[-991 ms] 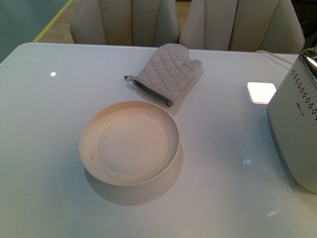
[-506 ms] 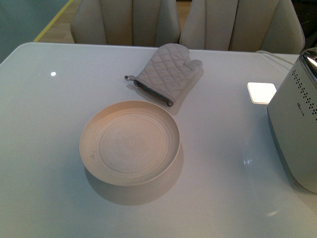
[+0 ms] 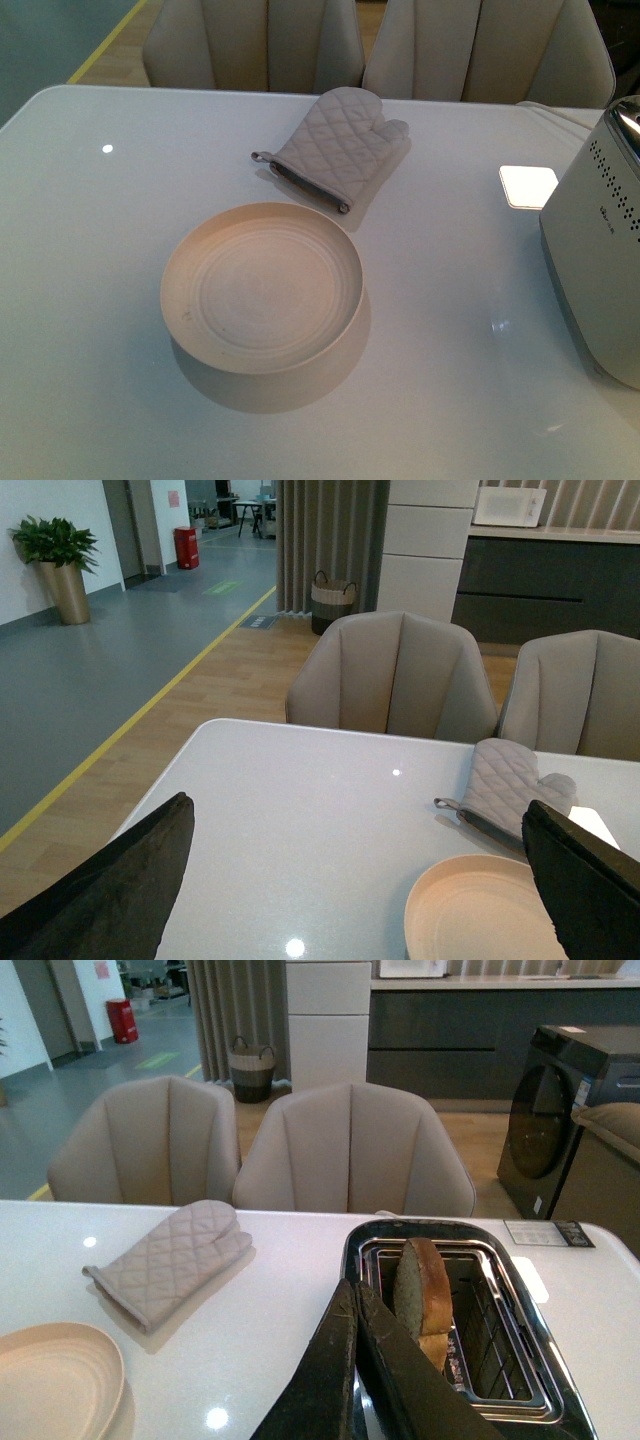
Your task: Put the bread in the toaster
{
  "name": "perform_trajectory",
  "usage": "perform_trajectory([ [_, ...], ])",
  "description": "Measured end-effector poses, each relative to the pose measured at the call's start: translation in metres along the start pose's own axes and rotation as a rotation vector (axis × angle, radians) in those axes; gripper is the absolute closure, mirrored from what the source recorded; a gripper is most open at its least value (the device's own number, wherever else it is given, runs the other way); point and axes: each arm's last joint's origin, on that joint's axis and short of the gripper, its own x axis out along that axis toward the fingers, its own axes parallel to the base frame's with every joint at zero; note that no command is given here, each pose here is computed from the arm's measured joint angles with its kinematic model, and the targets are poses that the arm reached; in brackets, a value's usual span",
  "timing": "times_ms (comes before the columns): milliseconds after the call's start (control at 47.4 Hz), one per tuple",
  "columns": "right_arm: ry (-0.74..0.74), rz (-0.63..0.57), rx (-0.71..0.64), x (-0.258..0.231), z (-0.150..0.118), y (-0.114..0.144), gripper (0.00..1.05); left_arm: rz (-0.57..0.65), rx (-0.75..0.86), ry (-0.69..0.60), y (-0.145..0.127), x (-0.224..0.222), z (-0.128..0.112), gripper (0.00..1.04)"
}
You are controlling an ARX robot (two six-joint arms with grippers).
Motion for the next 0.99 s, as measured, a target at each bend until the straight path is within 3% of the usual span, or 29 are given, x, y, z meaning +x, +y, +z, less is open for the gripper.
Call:
perform_trajectory([
  [675,0.008,0.000,0.000,-0.014,-0.003,0.000,1.01,0.000,0.000,0.000,0.000,0.000,0.000,0.07],
  [991,0.007,0.000,0.000,-0.014,-0.003,0.000,0.27,0.000,0.000,0.000,0.000,0.000,0.000,0.07],
])
